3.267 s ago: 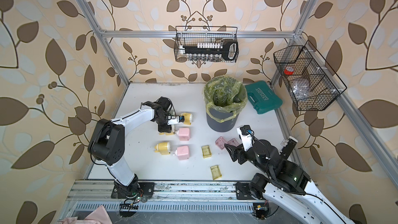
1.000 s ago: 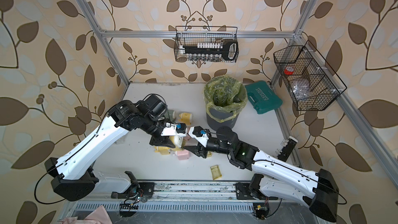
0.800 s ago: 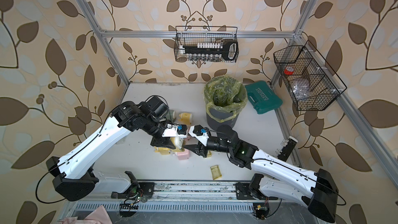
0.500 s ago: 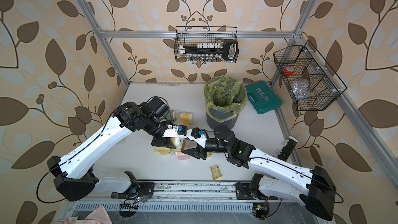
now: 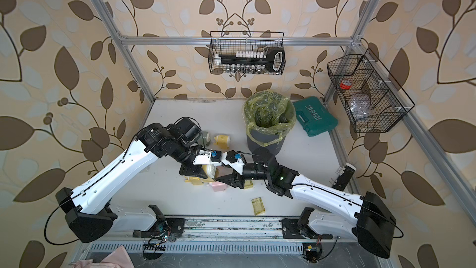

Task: Take out the pencil sharpener tray and clean the shavings
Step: Open the container of the pencil sharpener.

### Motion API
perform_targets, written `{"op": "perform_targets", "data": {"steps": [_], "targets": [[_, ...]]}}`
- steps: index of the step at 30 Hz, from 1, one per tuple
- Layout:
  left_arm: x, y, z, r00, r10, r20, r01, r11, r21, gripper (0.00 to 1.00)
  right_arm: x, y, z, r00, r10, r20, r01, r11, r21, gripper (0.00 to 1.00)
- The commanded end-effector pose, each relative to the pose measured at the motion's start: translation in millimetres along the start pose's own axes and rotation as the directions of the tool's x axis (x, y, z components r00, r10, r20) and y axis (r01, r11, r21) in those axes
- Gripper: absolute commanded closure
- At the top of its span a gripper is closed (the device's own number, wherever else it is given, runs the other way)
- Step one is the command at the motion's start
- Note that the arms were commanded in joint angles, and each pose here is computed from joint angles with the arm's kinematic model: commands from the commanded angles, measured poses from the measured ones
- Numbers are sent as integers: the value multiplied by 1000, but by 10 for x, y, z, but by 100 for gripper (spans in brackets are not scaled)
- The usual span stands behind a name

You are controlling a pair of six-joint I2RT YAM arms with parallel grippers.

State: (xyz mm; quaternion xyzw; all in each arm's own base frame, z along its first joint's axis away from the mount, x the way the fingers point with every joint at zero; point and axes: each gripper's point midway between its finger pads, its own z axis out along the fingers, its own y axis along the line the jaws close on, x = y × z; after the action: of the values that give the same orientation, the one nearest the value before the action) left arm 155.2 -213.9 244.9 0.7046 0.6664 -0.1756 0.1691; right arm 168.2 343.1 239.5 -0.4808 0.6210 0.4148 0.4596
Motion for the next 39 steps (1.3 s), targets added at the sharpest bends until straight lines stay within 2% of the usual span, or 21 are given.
{"op": "perform_targets", "data": {"steps": [1,7,15,24,39], "targets": [[-240,12,-57,990,79,115,-78,997,-18,100,200,-15,64,997,51,-51,-51,999,0,45],[-247,47,-33,989,73,130,-72,997,-13,100,296,-20,106,995,81,-57,-81,997,-5,45],[-270,49,-88,985,78,154,-75,997,-27,100,368,-29,161,993,95,-65,-96,995,-13,35],[-310,2,-136,975,84,204,-78,996,-39,100,367,-65,118,995,97,-26,-96,995,19,31],[-244,-79,-162,975,72,212,-67,997,-34,100,270,-70,-55,998,54,40,-56,996,67,31]]}}
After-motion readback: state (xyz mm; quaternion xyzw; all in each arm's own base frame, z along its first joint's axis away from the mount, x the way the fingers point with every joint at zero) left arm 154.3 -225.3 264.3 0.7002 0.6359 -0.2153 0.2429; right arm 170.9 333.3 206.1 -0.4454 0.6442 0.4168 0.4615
